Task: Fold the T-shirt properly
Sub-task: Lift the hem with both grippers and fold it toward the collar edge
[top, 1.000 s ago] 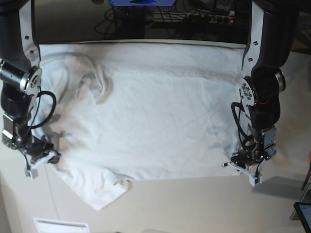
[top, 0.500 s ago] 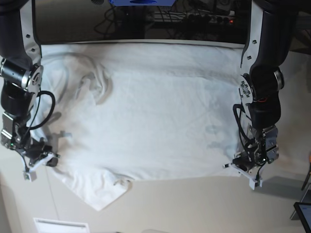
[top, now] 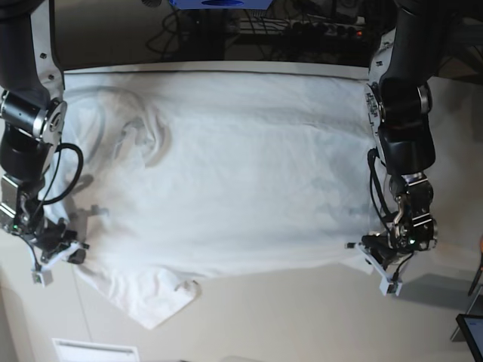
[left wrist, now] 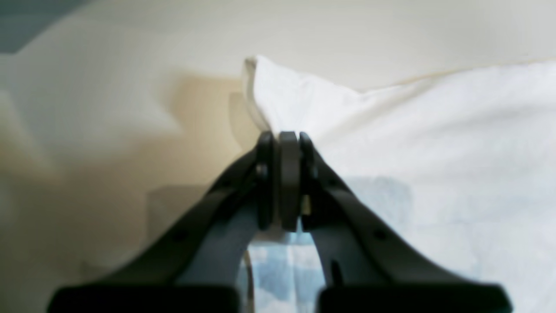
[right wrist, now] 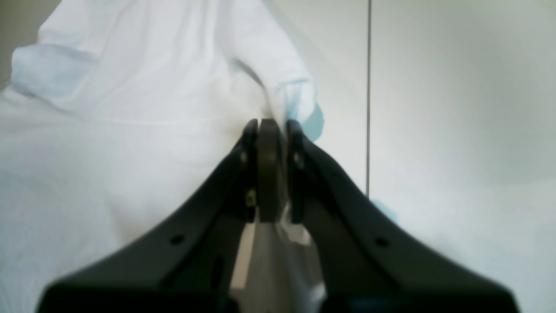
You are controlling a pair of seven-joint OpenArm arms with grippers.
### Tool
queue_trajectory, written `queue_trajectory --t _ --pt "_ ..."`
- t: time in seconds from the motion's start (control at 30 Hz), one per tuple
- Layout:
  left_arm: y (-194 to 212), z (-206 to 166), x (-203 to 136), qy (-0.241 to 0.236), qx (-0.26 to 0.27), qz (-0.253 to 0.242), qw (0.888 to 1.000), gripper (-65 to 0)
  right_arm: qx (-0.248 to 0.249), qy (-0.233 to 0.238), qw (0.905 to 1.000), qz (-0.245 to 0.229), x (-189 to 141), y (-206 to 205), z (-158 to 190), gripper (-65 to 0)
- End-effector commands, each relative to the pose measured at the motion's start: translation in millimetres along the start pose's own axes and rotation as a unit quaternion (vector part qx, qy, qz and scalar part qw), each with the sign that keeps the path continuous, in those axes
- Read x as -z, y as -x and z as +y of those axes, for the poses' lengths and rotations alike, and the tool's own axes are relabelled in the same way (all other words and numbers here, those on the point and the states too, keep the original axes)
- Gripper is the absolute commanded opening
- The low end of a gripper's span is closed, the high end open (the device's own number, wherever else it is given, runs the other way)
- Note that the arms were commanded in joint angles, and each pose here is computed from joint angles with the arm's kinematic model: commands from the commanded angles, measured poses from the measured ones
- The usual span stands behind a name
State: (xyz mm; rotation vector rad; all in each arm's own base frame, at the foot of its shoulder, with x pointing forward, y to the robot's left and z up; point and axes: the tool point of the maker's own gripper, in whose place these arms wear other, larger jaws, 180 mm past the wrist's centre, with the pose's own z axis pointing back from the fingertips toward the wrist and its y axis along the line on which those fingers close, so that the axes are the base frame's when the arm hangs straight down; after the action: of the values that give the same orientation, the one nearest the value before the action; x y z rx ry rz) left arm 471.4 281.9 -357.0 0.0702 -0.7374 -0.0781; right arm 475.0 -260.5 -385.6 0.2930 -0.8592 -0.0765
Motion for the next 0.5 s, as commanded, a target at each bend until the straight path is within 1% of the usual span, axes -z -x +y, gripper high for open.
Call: queue_trajectory --t 0.0,0.1,0.23,0.33,0.4,0.47 --pt "-27.1 17.6 -13.1 -0.017 0.004 -0.032 0.999 -65.0 -0.006 0.004 0.9988 -0.049 -9.5 -41.4 -5.8 -65.0" --pt "-25.3 20.6 -18.2 -0.020 0.016 -0.031 0.999 -65.0 -0.006 0.013 0.9986 -0.051 -14.5 -43.7 -14.9 -65.0" --pt "-24.0 31.2 -26.8 -0.030 0.030 -0.027 0.999 -65.0 0.019 0.017 0.9981 -0.055 -21.1 -45.1 -24.7 -65.0" --pt "-21.6 30.2 -29.5 -0.032 0.036 -0.031 0.998 -65.0 -0.002 0.006 0.9986 -0.053 -27.3 -51.9 -20.8 -65.0" --pt "-22.9 28.8 -32.5 -0.034 0.041 -0.037 0.998 -65.0 -0.018 0.008 0.9990 -0.040 -32.4 -51.8 -20.9 -65.0" --pt "-19.0 26.8 -34.8 -0.035 0.046 -0.030 0.998 -65.0 -0.031 0.014 0.9990 -0.029 -36.7 -49.3 -21.2 -65.0"
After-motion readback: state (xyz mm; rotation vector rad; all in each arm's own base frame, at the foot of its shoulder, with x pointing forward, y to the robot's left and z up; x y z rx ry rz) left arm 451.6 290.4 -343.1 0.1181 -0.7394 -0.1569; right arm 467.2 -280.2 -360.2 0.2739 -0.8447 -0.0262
